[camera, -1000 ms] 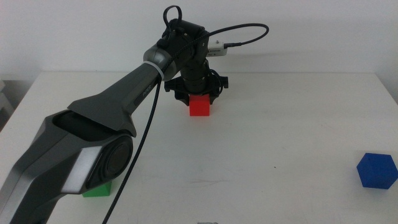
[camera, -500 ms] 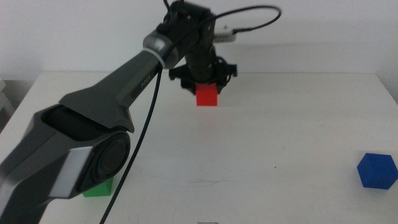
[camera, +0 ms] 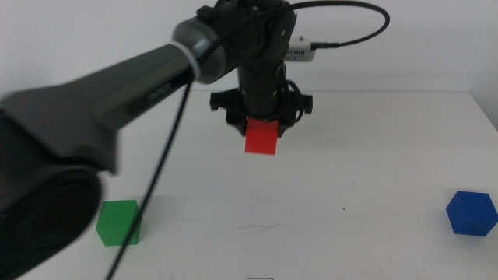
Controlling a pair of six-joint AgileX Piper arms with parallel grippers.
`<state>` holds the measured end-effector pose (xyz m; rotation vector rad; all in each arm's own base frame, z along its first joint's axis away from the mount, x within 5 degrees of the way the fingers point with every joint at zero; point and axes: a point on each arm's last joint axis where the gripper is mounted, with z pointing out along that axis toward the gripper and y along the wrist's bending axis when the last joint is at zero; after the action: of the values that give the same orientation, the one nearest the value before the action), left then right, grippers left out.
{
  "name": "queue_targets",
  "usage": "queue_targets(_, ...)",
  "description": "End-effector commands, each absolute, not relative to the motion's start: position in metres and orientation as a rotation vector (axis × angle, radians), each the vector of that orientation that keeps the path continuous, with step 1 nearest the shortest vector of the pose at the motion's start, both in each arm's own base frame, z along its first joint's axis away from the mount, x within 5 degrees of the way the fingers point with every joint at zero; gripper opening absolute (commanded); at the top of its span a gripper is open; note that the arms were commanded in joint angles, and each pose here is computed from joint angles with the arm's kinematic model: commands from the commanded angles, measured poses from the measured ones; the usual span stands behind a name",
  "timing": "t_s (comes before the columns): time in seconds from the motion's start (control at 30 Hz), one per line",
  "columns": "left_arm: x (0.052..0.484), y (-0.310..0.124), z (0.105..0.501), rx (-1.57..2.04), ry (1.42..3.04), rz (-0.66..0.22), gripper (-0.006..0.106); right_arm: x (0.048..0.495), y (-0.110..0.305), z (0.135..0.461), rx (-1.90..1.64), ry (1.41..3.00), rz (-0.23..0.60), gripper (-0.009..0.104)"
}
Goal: Stack red cubes first, then green, then blue cubes in a specific spot.
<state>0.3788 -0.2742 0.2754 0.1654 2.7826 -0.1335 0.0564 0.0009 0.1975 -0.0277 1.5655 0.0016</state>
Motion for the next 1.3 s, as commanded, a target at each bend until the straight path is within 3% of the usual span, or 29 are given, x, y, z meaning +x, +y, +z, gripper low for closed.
queue_targets(0.0,0.358,-0.264,0.319,0.116,2.646,-0.243,0.016,0.054,0.001,0.212,-0.042,1.451,-0.003,0.094)
queue_targets(0.3,0.308,-0.254,0.279,-0.057,2.623,-0.359,0.016,0.054,0.001,0.212,-0.042,1.451,-0.003,0.094)
queue_targets(0.57,0.281,-0.270,0.254,-0.018,2.656,-0.324,0.016,0.054,0.001,0.212,-0.042,1.451,-0.003,0.094)
queue_targets(0.83,0.287,-0.270,0.247,-0.037,2.610,-0.286,0.016,0.054,0.001,0.212,-0.042,1.451,-0.003,0.094)
queue_targets(1.27,0.290,-0.276,0.225,-0.060,2.668,-0.269,0.016,0.054,0.001,0.212,-0.042,1.451,-0.003,0.094)
